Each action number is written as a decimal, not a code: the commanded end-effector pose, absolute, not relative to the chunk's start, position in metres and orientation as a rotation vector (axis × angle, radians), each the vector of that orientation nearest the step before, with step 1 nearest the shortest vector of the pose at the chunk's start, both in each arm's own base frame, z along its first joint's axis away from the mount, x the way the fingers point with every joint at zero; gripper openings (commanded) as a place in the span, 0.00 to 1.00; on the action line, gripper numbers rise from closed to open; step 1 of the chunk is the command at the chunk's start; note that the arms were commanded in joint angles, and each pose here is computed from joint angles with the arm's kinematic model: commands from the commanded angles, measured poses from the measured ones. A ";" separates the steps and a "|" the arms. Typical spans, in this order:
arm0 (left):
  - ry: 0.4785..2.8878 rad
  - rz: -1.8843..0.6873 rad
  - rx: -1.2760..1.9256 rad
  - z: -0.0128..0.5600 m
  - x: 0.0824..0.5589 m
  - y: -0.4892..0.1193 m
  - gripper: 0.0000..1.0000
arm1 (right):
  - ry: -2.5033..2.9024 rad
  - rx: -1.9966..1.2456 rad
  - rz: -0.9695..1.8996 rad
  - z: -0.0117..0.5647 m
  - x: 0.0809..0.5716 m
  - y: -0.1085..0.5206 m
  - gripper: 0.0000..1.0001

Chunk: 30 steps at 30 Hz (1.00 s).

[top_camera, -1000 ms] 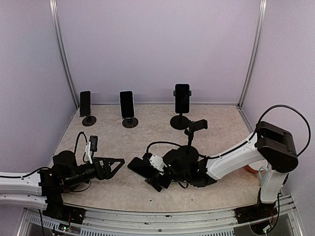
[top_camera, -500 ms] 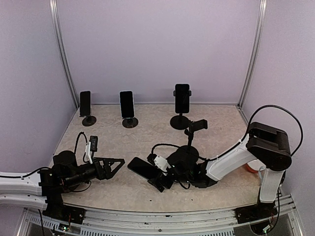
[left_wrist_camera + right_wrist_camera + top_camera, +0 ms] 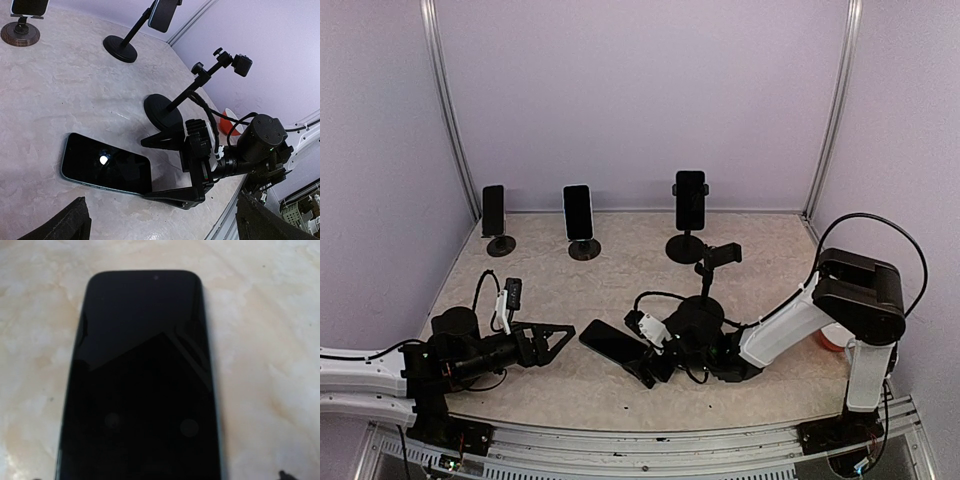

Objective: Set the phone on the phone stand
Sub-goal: Pick up the phone at the center of the board.

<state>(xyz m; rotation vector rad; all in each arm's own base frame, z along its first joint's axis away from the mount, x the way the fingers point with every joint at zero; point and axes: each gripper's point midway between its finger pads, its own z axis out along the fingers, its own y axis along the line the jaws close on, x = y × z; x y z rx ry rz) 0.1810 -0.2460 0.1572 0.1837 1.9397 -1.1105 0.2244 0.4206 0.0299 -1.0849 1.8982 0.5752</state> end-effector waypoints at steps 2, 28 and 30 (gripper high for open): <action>1.916 -1.117 0.186 0.169 0.182 -0.248 0.99 | 1.911 -1.061 0.583 0.021 0.229 0.415 1.00; 1.916 -1.125 0.178 0.167 0.181 -0.248 0.99 | 1.884 -1.237 0.645 -0.007 0.225 0.442 1.00; 1.918 -1.122 0.178 0.167 0.182 -0.248 0.99 | 1.883 -1.240 0.666 -0.008 0.225 0.443 0.99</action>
